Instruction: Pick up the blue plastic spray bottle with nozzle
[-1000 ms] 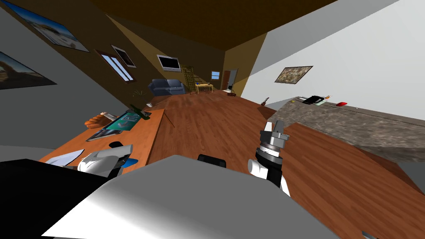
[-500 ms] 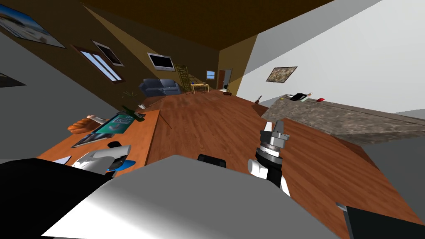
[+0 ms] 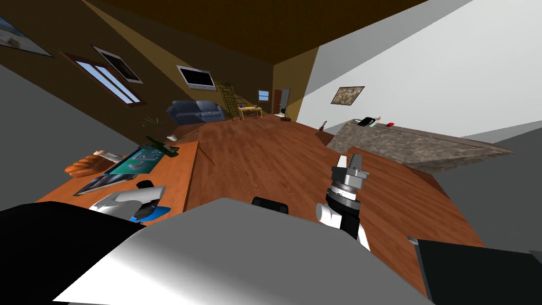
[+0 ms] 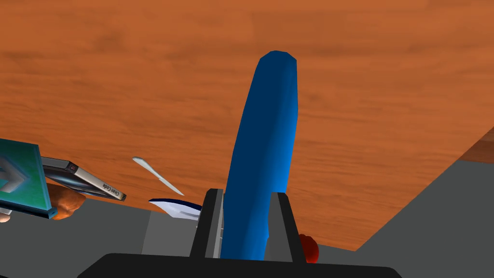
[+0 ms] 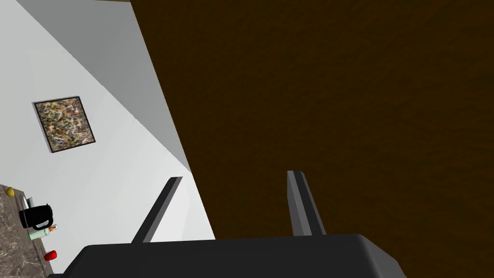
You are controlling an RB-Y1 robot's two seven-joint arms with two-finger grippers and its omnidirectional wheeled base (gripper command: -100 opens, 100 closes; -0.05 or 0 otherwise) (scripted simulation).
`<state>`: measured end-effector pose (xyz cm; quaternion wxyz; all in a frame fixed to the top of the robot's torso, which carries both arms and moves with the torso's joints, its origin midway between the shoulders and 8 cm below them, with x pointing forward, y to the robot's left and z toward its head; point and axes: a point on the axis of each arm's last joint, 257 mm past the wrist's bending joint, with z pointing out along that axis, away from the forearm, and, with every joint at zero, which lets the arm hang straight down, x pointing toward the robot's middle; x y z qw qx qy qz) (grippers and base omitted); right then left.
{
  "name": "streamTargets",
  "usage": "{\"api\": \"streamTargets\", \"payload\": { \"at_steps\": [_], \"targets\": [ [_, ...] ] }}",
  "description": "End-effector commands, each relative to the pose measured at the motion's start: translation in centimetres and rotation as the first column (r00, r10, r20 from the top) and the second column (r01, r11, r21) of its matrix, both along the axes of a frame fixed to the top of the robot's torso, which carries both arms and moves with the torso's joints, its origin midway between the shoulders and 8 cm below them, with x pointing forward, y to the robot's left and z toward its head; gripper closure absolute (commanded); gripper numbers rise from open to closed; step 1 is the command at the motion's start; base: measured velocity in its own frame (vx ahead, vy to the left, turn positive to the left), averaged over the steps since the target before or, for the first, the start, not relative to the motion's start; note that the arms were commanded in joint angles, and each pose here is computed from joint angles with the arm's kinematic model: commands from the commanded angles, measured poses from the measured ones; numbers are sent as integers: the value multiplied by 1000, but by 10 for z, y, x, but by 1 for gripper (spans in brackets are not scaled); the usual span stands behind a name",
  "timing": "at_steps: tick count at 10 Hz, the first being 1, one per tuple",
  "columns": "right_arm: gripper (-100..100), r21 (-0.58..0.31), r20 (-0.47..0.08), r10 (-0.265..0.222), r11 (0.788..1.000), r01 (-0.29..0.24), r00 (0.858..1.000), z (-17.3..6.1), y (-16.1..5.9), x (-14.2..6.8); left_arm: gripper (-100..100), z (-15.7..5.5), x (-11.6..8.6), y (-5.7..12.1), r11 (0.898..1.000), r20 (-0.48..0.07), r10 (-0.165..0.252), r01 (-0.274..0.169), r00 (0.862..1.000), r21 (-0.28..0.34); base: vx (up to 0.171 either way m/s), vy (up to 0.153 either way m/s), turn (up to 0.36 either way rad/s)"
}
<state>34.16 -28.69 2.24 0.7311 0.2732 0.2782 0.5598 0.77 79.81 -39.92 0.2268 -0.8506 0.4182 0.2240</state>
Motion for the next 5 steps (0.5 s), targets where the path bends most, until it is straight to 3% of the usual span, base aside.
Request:
{"api": "streamTargets", "payload": {
  "at_steps": [1, 3, 4, 5],
  "targets": [
    [0, 0, 0, 0, 1000, 0, 1000, 0, 0, 0, 100, 2, -6, 0, 1000, -2, 30, -30, 1000, 0, -81, -20, -150],
    [0, 0, 0, 0, 1000, 0, 1000, 0, 0, 0, 100, 3, -12, -1, 998, -3, 60, -60, 998, 1, -101, -22, -179],
    [0, 0, 0, 0, 1000, 0, 1000, 0, 0, 0, 100, 3, -10, -1, 999, -5, 48, -48, 999, 0, -30, -4, 3],
    [0, 0, 0, 0, 1000, 0, 1000, 0, 0, 0, 0, 3, -10, -1, 999, -4, 51, -51, 999, 0, -7, -1, 3]
  ]
}}
